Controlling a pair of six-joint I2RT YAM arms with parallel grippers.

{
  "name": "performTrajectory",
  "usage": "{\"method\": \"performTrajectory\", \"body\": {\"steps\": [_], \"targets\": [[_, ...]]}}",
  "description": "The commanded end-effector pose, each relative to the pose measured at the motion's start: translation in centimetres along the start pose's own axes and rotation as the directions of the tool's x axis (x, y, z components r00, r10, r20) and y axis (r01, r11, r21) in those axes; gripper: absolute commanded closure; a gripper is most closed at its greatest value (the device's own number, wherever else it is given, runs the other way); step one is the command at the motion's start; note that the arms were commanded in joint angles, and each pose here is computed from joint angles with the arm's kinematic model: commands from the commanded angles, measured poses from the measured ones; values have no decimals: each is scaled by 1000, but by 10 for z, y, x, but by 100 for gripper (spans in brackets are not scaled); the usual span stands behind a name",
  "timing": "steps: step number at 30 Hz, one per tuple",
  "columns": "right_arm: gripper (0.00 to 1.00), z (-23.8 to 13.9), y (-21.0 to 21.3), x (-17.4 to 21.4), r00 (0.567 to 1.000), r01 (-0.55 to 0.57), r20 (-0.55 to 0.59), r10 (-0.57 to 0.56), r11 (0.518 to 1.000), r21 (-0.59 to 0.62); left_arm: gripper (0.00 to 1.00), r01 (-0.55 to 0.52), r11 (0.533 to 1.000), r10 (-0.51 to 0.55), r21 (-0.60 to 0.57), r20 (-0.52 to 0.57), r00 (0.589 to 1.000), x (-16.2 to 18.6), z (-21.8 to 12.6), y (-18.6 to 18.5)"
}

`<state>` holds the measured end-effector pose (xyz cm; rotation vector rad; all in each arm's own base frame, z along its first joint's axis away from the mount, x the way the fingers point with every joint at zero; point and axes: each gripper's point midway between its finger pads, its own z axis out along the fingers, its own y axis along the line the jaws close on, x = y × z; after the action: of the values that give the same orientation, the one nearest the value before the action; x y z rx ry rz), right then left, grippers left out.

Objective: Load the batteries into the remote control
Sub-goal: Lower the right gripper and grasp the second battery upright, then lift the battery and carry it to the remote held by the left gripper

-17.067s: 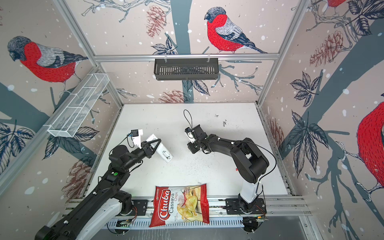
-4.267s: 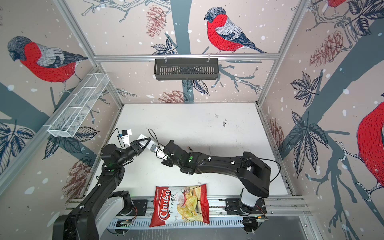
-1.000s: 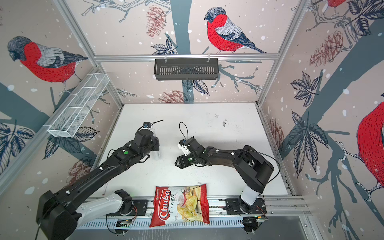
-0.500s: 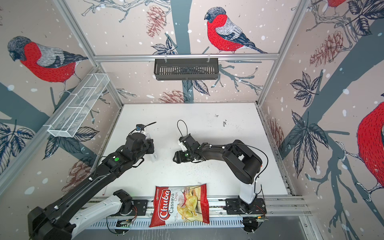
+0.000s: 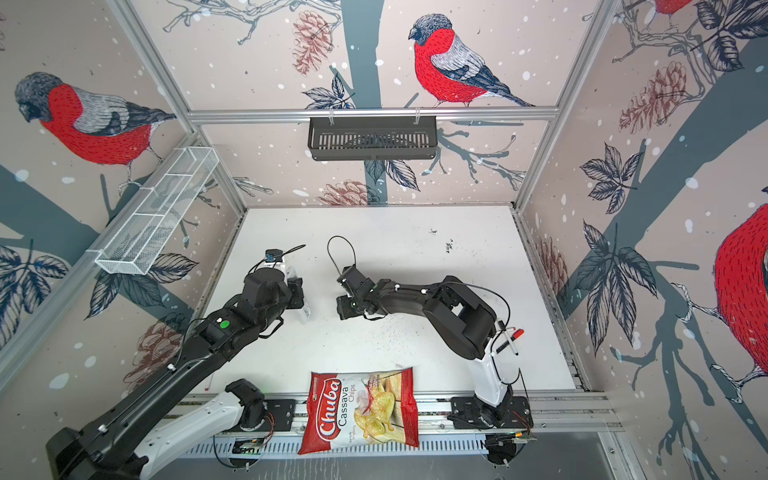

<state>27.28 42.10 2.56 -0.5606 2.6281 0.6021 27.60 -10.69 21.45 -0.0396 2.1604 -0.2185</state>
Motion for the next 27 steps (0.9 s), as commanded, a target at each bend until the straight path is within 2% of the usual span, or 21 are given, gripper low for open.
{"method": "performTrajectory", "body": {"steps": [1,7,13,18,24,27], "targets": [[43,8,-38,36,992,51,-123,-22,969,240,100,3,1000,-3,-8,-3,1000,2,-2,3],[61,14,-40,43,991,80,-129,-45,957,279,100,8,1000,-8,-9,21,1000,-2,-8,6],[76,7,-37,41,987,139,-114,-114,958,249,100,13,1000,-13,-3,24,1000,-2,-9,5],[82,2,-40,45,974,210,-123,-192,964,161,100,13,1000,-13,19,16,1000,-1,-7,1],[86,-5,-43,48,944,316,-135,-300,942,115,100,14,998,-14,55,7,1000,0,-5,-7],[87,-7,-50,48,938,334,-138,-318,936,112,100,15,998,-15,62,5,1000,1,-4,-8]]}}
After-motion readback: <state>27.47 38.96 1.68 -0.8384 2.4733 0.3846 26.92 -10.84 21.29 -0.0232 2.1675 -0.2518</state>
